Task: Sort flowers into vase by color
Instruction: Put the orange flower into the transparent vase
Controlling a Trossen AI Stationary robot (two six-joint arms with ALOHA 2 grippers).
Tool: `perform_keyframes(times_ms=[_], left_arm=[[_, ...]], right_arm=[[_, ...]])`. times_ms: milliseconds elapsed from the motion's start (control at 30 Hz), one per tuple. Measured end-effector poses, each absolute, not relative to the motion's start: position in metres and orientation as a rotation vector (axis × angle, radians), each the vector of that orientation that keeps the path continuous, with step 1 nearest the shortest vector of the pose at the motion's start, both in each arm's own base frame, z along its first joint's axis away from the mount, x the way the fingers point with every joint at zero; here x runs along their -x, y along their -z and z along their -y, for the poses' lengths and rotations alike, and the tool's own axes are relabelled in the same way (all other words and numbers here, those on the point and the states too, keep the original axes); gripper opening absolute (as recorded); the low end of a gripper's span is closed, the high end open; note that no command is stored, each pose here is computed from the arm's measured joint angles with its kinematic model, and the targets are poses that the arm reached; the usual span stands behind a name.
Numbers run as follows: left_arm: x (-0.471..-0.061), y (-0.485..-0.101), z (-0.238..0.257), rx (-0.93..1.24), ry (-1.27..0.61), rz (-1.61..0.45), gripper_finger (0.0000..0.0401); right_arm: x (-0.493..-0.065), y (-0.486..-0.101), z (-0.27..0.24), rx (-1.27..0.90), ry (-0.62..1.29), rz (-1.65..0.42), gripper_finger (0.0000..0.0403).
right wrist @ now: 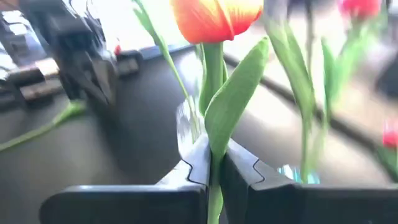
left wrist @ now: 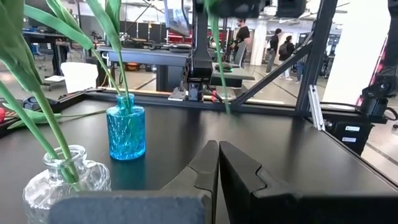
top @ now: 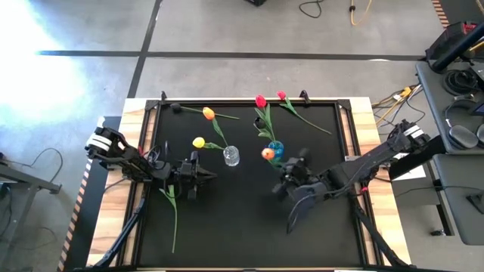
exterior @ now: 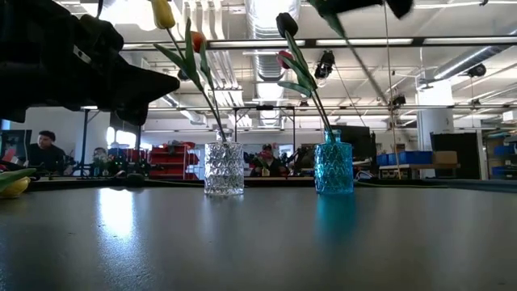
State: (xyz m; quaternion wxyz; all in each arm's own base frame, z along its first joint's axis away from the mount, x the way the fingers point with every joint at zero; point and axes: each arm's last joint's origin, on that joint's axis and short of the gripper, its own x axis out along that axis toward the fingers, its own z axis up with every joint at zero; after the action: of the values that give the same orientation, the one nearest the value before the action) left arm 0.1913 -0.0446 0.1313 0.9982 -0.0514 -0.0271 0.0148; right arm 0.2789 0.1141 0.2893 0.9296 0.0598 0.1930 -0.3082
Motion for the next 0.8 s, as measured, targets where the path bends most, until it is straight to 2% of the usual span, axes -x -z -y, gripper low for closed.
perform_keyframes(times_ms=[200, 367, 800], left_arm=[[-0.191, -0.131, 0.044, 0.083, -0.063, 0.052, 0.0000], [-0.191, -0.131, 0.043, 0.084, -0.067, 0.052, 0.0000], [-0.192, -0.131, 0.044, 0.085, -0.067, 0.055, 0.0000]], right_arm=[[-0.321, -0.318, -0.114, 0.048, 0.502, -0.171, 0.0013], [-0.338, -0.335, -0.098, 0.140, 0.488, 0.010, 0.0013], [-0.375, -0.328, -0.021, 0.088, 0.389, 0.168, 0.0013]])
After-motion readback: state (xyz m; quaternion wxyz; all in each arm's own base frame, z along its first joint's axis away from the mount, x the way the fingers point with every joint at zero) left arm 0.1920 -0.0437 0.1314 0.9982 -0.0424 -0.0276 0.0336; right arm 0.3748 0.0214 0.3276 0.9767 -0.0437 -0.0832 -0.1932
